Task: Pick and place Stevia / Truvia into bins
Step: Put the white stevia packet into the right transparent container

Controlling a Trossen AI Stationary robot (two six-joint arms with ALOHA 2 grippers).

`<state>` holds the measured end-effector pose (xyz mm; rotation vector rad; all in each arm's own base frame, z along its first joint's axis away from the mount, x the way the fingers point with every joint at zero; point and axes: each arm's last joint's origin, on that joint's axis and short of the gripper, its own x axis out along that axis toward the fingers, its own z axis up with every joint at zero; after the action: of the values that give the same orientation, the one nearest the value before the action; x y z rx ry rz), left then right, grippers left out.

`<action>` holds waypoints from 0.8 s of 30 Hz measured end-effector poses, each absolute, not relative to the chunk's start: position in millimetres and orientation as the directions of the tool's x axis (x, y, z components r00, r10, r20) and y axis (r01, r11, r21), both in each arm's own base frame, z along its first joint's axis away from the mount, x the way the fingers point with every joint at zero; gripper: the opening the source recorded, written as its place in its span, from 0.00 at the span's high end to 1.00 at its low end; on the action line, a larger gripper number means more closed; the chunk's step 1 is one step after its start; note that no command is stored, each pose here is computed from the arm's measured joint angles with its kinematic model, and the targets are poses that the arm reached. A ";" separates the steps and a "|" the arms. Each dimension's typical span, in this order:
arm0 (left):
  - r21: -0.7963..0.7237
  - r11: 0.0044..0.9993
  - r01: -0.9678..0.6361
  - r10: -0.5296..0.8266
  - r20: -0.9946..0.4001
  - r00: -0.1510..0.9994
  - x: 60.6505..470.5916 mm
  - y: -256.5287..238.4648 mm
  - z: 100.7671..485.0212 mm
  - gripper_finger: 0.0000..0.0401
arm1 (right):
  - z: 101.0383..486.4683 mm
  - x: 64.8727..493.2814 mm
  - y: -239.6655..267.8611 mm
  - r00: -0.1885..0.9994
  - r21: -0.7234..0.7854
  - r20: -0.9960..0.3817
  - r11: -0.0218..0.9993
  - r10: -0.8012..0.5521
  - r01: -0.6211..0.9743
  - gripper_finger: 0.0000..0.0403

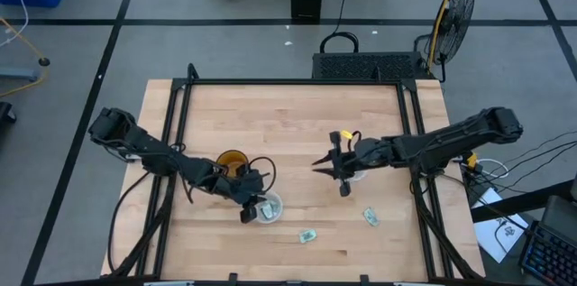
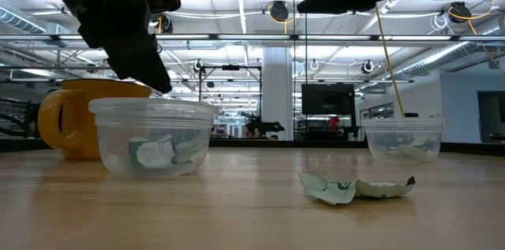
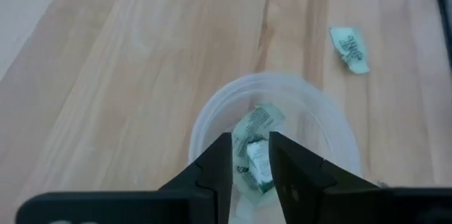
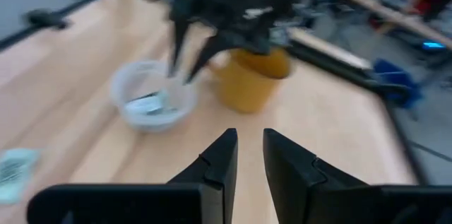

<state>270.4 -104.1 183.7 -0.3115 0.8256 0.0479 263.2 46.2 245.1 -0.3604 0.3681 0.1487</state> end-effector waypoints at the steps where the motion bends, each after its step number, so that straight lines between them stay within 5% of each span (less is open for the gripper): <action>1: -0.262 0.952 -0.158 -0.083 -0.719 0.690 271.4 -104.5 184.7 0.75 | 242.1 264.5 48.3 0.915 -0.306 -0.389 0.922 0.107 -0.238 0.84; 6: -0.267 0.961 -0.067 -0.106 -0.582 0.806 282.4 -108.2 197.9 0.75 | 240.7 266.6 63.9 0.921 -0.306 -0.364 0.916 0.140 -0.260 0.84; 13: -0.197 0.979 0.047 -0.137 -0.468 0.873 291.5 -104.8 209.4 0.75 | 256.0 242.9 86.6 0.910 -0.315 -0.413 0.942 -0.025 -0.117 0.84; 20: -0.149 0.988 0.044 -0.111 -0.480 0.870 294.5 -94.0 208.3 0.75 | 244.8 215.5 88.8 0.767 -0.063 -0.637 0.997 -0.078 0.049 0.84; 24: -0.156 0.987 0.046 -0.117 -0.487 0.866 296.1 -88.3 207.8 0.75 | 228.5 197.0 87.9 0.550 0.157 -0.834 0.976 0.047 0.153 0.84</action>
<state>296.1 -88.3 207.8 -0.1415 0.5181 -0.0855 197.0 87.9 228.5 0.2214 0.9884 -0.0633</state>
